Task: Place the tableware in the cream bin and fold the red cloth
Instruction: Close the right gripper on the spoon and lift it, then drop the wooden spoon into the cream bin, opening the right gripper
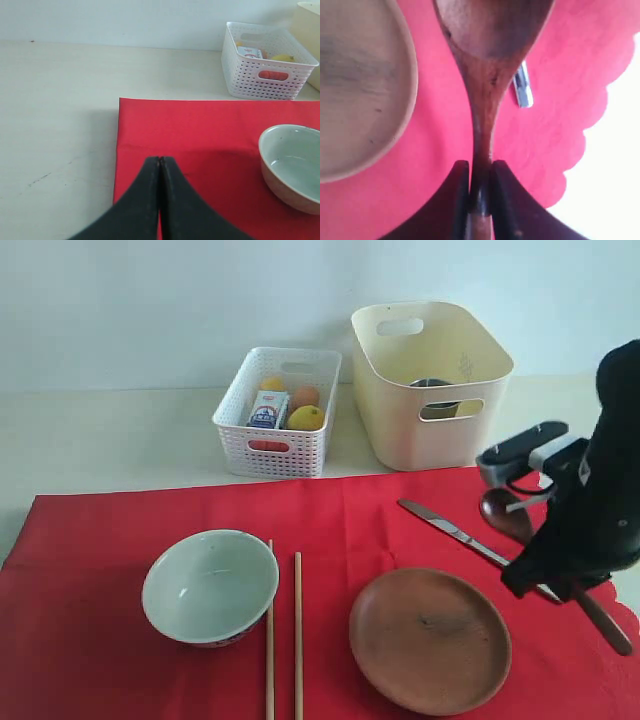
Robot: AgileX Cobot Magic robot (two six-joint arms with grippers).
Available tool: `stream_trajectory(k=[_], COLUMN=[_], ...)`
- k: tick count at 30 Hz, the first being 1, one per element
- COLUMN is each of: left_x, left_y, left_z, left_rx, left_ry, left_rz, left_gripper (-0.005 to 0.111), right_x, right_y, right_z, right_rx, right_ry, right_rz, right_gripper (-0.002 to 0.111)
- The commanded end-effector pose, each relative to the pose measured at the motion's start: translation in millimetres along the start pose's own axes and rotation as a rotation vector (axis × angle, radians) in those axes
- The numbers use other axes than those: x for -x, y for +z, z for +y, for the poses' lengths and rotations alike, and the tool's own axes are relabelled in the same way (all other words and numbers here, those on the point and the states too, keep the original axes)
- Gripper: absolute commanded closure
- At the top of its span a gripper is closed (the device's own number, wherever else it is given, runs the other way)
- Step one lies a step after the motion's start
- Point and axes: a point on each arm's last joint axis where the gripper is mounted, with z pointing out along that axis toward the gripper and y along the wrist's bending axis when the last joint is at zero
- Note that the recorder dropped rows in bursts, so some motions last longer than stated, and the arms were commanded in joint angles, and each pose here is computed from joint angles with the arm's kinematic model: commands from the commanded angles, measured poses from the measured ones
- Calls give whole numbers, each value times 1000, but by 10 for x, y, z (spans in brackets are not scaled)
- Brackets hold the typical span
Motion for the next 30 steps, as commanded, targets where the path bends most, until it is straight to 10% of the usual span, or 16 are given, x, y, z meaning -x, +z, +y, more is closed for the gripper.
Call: stream_trajectory(k=[1, 10, 30], left_x=[25, 25, 25], left_y=[-9, -9, -9], left_z=[-9, -9, -9], left_rx=[-12, -12, -12], left_ry=[-8, -8, -8], left_rz=[-19, -19, -19], left_gripper=[107, 107, 107], right_x=[37, 236, 1723], right_y=[-386, -645, -861], right_z=[16, 157, -609], right_rx=[44, 243, 71], right_ry=[70, 116, 211], right_rz=[-256, -507, -899], right_gripper=[108, 108, 108])
